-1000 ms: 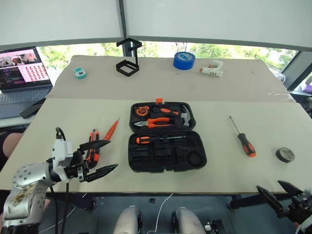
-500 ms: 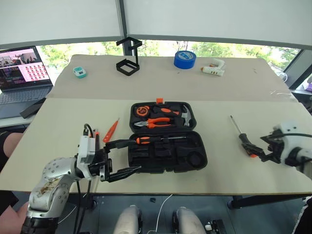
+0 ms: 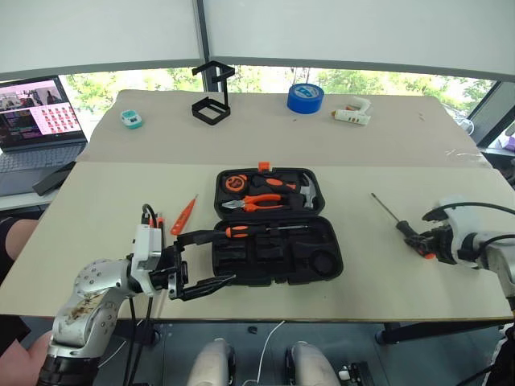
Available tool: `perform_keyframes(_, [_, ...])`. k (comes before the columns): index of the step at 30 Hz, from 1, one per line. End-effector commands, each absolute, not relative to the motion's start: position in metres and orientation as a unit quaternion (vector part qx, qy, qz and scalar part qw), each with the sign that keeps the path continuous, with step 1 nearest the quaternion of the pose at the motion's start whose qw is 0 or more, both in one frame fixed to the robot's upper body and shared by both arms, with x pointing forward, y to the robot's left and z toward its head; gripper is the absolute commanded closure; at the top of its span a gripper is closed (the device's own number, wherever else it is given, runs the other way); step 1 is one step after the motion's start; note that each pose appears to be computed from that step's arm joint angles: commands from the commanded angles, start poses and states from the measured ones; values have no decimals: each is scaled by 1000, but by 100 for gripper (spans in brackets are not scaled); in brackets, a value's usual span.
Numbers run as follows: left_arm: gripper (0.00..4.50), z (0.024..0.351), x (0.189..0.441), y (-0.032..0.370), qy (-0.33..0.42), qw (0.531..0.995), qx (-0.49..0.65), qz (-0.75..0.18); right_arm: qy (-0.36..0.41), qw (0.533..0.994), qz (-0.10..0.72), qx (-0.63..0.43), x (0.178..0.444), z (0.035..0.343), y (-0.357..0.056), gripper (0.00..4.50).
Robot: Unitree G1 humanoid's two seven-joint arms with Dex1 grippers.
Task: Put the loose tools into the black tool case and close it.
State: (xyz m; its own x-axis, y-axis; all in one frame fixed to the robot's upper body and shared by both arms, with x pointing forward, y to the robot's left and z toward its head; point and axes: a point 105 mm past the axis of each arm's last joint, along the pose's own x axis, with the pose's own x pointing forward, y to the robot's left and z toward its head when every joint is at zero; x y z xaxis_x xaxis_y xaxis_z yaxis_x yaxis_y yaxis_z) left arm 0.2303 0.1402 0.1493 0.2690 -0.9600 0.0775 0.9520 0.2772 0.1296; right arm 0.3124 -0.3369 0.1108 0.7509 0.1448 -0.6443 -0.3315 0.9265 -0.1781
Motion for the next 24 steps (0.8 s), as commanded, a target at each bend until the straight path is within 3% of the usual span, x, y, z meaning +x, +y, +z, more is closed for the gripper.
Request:
perform_keyframes(1, [0,165,231,152,-104,817,46,-565,90,904,303,-287,320,199,-277,351])
perform_keyframes(4, [0,163,233,162,-97,832,51,-543,29,836,436,-334,315,210,-224,351])
perform_keyframes(7, [0,157,231,172,-79,846,55,-525,22,773,532,-344,316,209,-173,351])
perform_keyframes(14, [0,145,220,182,-58,863,72,-497,95,670,603,-423,333,180,-115,351])
perform_keyframes(17, [0,146,217,182,-58,868,70,-489,106,653,614,-431,334,169,-98,351])
perform_keyframes(24, [0,148,214,180,-62,875,69,-476,148,663,599,-423,337,149,-94,351])
